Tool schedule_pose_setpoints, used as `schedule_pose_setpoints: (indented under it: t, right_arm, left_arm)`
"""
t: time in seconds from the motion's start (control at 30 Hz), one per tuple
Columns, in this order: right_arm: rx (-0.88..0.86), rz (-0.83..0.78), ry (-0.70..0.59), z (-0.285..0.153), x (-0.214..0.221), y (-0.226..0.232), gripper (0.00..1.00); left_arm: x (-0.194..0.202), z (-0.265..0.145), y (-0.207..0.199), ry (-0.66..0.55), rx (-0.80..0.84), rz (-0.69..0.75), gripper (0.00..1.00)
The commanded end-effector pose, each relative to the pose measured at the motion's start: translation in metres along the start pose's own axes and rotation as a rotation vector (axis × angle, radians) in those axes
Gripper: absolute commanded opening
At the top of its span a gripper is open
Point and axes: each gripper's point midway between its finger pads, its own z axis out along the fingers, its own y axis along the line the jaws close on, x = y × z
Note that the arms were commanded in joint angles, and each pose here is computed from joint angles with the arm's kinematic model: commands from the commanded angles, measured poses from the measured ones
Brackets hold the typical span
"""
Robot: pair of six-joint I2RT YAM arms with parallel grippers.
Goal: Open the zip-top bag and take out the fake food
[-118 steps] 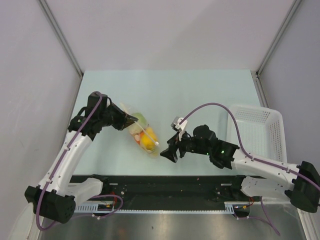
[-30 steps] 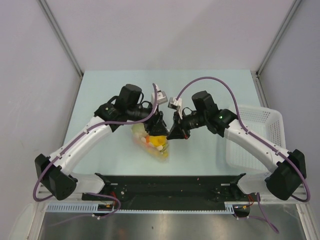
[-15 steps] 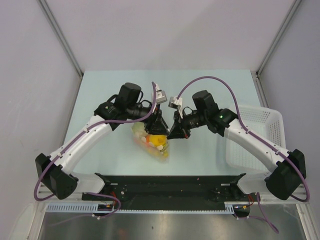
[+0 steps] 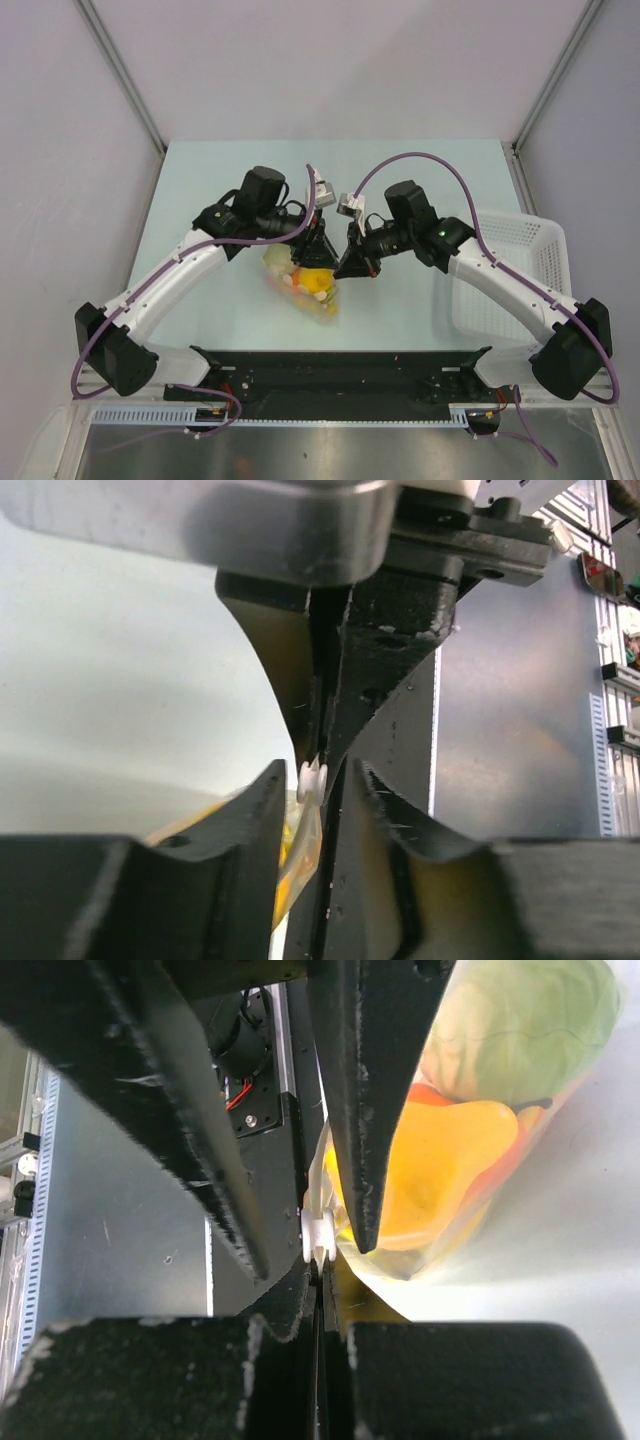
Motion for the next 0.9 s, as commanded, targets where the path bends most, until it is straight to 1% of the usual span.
schedule_pose_setpoints:
  t: [0.0, 0.03, 0.1, 0.13, 0.2, 0.23, 0.27, 0.3, 0.33, 0.4, 0.6, 0.67, 0.7, 0.73, 0.8, 0.83, 0.87]
  right_arm:
    - [-0.006, -0.058, -0.063, -0.006, -0.023, 0.008, 0.0]
    - [-0.009, -0.054, -0.062, -0.005, -0.023, 0.008, 0.0]
    - [-0.001, -0.051, -0.069, -0.005, -0.024, 0.007, 0.0]
    - [0.009, -0.048, -0.071, -0.005, -0.024, 0.005, 0.0]
    - [0.022, -0.032, -0.08, -0.005, -0.021, 0.003, 0.0]
    - [0.026, -0.026, -0.087, -0.005, -0.02, 0.002, 0.0]
    - [0.028, -0.033, -0.117, -0.007, -0.025, 0.004, 0.0]
    - [0.039, -0.04, -0.128, -0.008, -0.025, 0.002, 0.0]
    - [0.04, -0.001, -0.124, -0.007, -0.016, 0.0, 0.0]
    - [0.064, 0.024, -0.163, -0.012, -0.019, -0.004, 0.0]
    - [0.152, 0.07, -0.213, -0.031, -0.011, -0.021, 0.0]
    - [0.214, 0.106, -0.218, -0.043, -0.004, -0.035, 0.0]
    - [0.249, 0.116, -0.22, -0.048, -0.001, -0.041, 0.0]
    - [0.28, 0.107, -0.228, -0.056, -0.001, -0.043, 0.0]
    - [0.369, 0.146, -0.231, -0.07, 0.009, -0.059, 0.0]
    - [0.397, 0.162, -0.231, -0.077, 0.013, -0.061, 0.0]
    - [0.442, 0.176, -0.244, -0.087, 0.015, -0.07, 0.0]
  left_arm:
    - [-0.004, -0.002, 0.001, -0.022, 0.002, 0.038, 0.32]
    - [-0.004, -0.003, 0.003, -0.025, -0.004, 0.036, 0.27]
    - [-0.005, -0.005, 0.005, -0.029, -0.019, 0.048, 0.2]
    - [-0.004, -0.006, 0.006, -0.026, -0.03, 0.043, 0.14]
    - [-0.003, -0.01, 0.013, -0.022, -0.084, 0.055, 0.09]
    - [-0.002, -0.012, 0.016, -0.019, -0.106, 0.054, 0.02]
    - [-0.001, -0.015, 0.022, -0.016, -0.148, 0.057, 0.01]
    - [-0.001, -0.019, 0.022, -0.021, -0.167, 0.064, 0.0]
    - [0.0, -0.024, 0.024, -0.021, -0.184, 0.06, 0.0]
    - [0.0, -0.033, 0.027, -0.03, -0.231, 0.065, 0.0]
    - [0.016, -0.053, 0.035, -0.031, -0.324, 0.008, 0.0]
    - [0.019, -0.064, 0.045, -0.046, -0.416, -0.007, 0.0]
    - [0.025, -0.067, 0.05, -0.049, -0.454, -0.045, 0.0]
    - [0.023, -0.077, 0.057, -0.072, -0.528, -0.047, 0.0]
    - [0.03, -0.082, 0.064, -0.083, -0.591, -0.088, 0.0]
    - [0.032, -0.09, 0.071, -0.087, -0.654, -0.088, 0.0]
    - [0.032, -0.094, 0.069, -0.104, -0.675, -0.115, 0.0]
